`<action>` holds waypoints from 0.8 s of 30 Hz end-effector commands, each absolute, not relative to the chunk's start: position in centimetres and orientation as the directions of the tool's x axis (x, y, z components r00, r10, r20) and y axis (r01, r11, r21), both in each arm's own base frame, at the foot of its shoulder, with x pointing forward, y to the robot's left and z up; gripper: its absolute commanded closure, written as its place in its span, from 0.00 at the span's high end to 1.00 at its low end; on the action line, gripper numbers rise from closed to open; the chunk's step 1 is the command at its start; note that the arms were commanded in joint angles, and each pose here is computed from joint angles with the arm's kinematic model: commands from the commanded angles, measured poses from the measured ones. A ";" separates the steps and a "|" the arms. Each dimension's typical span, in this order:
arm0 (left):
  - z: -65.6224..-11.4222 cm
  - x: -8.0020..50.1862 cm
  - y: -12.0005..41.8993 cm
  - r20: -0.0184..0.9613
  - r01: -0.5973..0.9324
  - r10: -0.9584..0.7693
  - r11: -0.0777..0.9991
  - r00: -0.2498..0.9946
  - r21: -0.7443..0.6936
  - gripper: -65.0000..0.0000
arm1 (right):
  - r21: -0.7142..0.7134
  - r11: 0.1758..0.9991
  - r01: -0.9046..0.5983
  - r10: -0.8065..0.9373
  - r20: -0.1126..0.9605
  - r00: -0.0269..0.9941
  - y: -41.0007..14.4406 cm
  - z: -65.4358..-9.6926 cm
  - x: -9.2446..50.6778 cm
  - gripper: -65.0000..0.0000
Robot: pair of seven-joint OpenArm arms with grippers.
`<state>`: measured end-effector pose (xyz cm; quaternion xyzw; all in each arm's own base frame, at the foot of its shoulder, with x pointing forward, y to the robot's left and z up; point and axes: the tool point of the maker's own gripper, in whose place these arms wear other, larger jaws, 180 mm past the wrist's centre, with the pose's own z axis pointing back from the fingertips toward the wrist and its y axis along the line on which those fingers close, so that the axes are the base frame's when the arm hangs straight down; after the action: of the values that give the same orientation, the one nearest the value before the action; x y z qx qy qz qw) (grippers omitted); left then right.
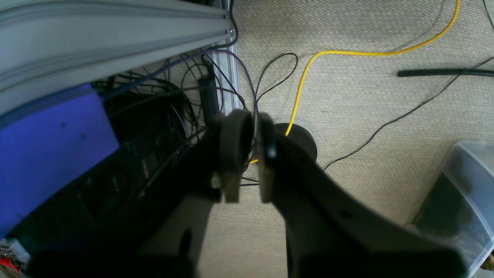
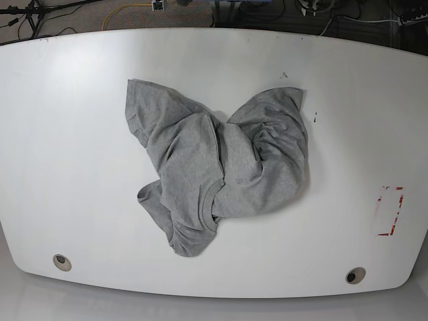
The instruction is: Fold the T-shirt properly
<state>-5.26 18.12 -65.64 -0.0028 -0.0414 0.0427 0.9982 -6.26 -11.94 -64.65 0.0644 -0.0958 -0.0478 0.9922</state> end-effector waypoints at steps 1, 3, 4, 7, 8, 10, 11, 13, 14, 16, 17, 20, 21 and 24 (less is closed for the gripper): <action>-65.5 -5.9 18.5 0.088 -0.091 0.091 0.996 0.992 -0.003 0.55 | 0.141 0.986 0.088 -0.113 0.184 0.976 -12.0 -64.5 -6.6 0.10; -65.5 -6.0 18.7 0.084 -0.088 0.088 0.996 0.993 0.000 0.55 | 0.142 0.986 0.087 -0.113 0.186 0.976 -12.0 -64.5 -6.5 0.10; -65.5 -5.9 18.7 0.085 -0.089 0.088 0.996 0.992 0.000 0.55 | 0.142 0.986 0.087 -0.113 0.185 0.976 -12.0 -64.5 -6.6 0.10; -65.5 -6.1 18.6 0.084 -0.088 0.088 0.996 0.993 0.000 0.55 | 0.141 0.986 0.089 -0.114 0.185 0.976 -12.0 -64.5 -6.6 0.10; -65.5 -6.0 18.7 0.083 -0.088 0.087 0.996 0.993 0.001 0.55 | 0.141 0.986 0.090 -0.115 0.185 0.976 -12.0 -64.5 -6.6 0.10; -65.5 -6.0 18.7 0.086 -0.087 0.087 0.996 0.993 0.001 0.55 | 0.142 0.986 0.088 -0.114 0.186 0.976 -12.0 -64.5 -6.5 0.10; -65.4 -6.0 18.7 0.089 -0.088 0.088 0.996 0.992 0.000 0.55 | 0.141 0.986 0.087 -0.113 0.187 0.976 -12.0 -64.5 -6.5 0.10; -65.4 -6.1 18.8 0.086 -0.089 0.089 0.996 0.992 0.001 0.55 | 0.143 0.986 0.090 -0.116 0.187 0.976 -12.0 -64.6 -6.4 0.09; -65.4 -6.1 18.7 0.086 -0.089 0.088 0.996 0.992 0.000 0.55 | 0.142 0.986 0.089 -0.115 0.188 0.975 -12.0 -64.5 -6.4 0.10; -65.4 -6.3 18.6 0.084 -0.090 0.090 0.996 0.992 -0.001 0.55 | 0.139 0.986 0.088 -0.114 0.189 0.975 -12.1 -64.5 -6.4 0.10; -65.4 -6.5 18.6 0.083 -0.093 0.092 0.996 0.992 0.000 0.55 | 0.137 0.987 0.089 -0.114 0.188 0.975 -12.1 -64.5 -6.5 0.10; -65.4 -6.6 18.6 0.082 -0.093 0.093 0.996 0.992 0.000 0.55 | 0.138 0.987 0.088 -0.114 0.189 0.975 -12.1 -64.5 -6.6 0.09; -65.4 -6.6 18.6 0.083 -0.094 0.094 0.996 0.992 0.000 0.55 | 0.138 0.987 0.089 -0.114 0.190 0.975 -12.1 -64.5 -6.5 0.09; -65.3 -6.8 18.7 0.083 -0.092 0.091 0.996 0.992 0.001 0.55 | 0.136 0.987 0.089 -0.114 0.189 0.975 -12.1 -64.5 -6.5 0.09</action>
<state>-6.11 18.33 -65.46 -0.0014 -0.0429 0.0460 0.9980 -6.00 -11.98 -64.62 0.0648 -0.0994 -0.0493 0.9917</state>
